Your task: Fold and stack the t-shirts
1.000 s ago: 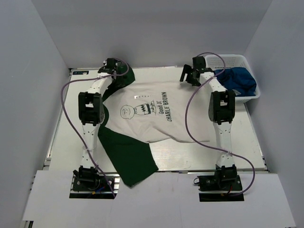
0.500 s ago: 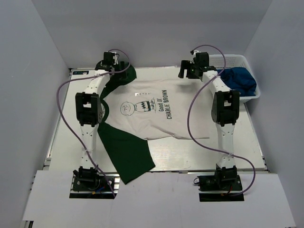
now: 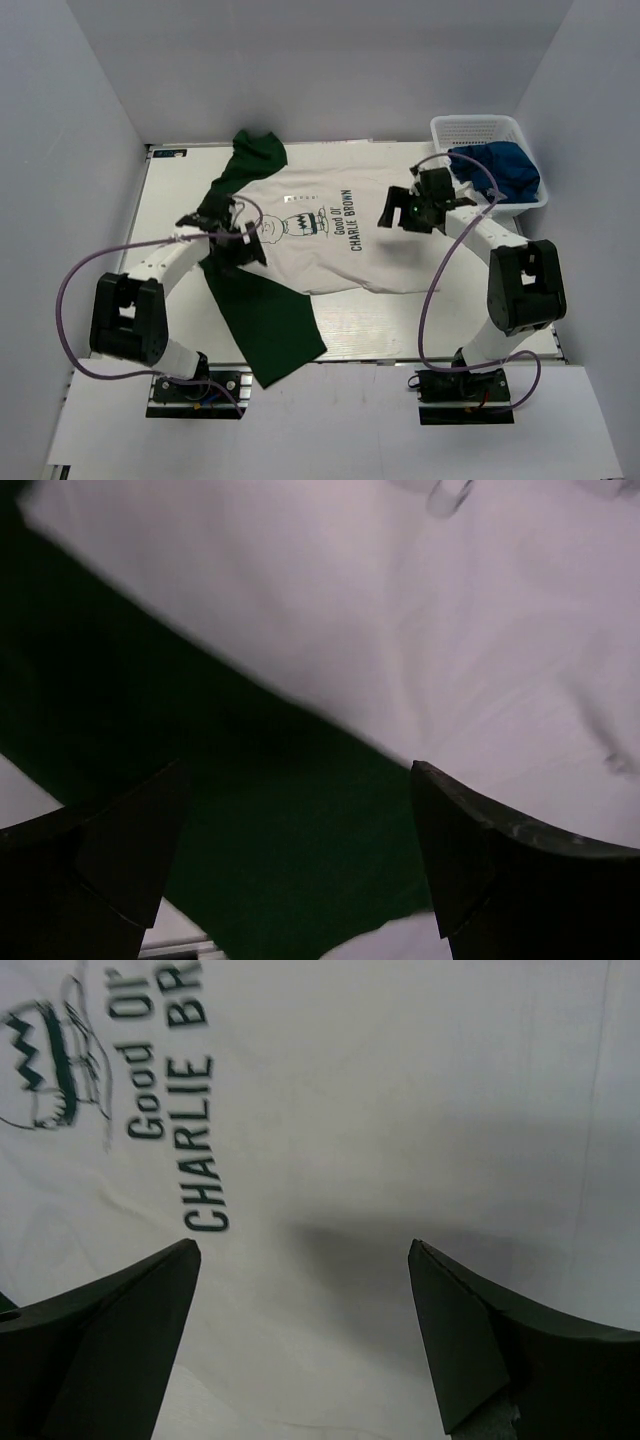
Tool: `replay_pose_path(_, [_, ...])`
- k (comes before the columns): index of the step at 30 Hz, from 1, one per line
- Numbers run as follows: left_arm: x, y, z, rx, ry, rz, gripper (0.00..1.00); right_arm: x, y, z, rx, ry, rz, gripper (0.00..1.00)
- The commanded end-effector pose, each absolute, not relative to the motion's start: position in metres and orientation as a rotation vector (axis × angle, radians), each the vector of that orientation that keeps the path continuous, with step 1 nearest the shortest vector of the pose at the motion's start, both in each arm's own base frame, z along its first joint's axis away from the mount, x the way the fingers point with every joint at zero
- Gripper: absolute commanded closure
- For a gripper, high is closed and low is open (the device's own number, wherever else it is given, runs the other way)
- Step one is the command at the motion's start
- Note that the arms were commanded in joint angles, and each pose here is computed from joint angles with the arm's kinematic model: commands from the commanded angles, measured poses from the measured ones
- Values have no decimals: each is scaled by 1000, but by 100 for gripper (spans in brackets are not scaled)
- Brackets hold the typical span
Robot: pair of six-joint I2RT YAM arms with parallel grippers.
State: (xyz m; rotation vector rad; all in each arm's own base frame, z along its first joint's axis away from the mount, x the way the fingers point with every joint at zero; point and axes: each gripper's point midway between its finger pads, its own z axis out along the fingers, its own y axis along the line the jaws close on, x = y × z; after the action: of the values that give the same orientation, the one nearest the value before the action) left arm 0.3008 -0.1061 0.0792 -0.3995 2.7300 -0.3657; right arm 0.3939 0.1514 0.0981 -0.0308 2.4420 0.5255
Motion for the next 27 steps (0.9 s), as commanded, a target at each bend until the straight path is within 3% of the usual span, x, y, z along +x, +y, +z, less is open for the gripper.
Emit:
replay_pose_path(1, [237,-111,63,-519,2834,-425,0,370,152,78,49,2492,577,10])
replay_pose_path(4, [217,-118,65,-559,2793,-519,0,361,150,59,109,2535,586,10])
replay_pose_path(11, [187,-122,16,-747,2900,-462,0,355,147,30,176,2608,565,10])
replay_pose_path(21, [134,-73,-14,-938,3111,124,0,354,132,12,234,2658,451,10])
replay_pose_path(27, [119,-72,-12,-995,3165,173,0,361,116,15,291,2660,320,10])
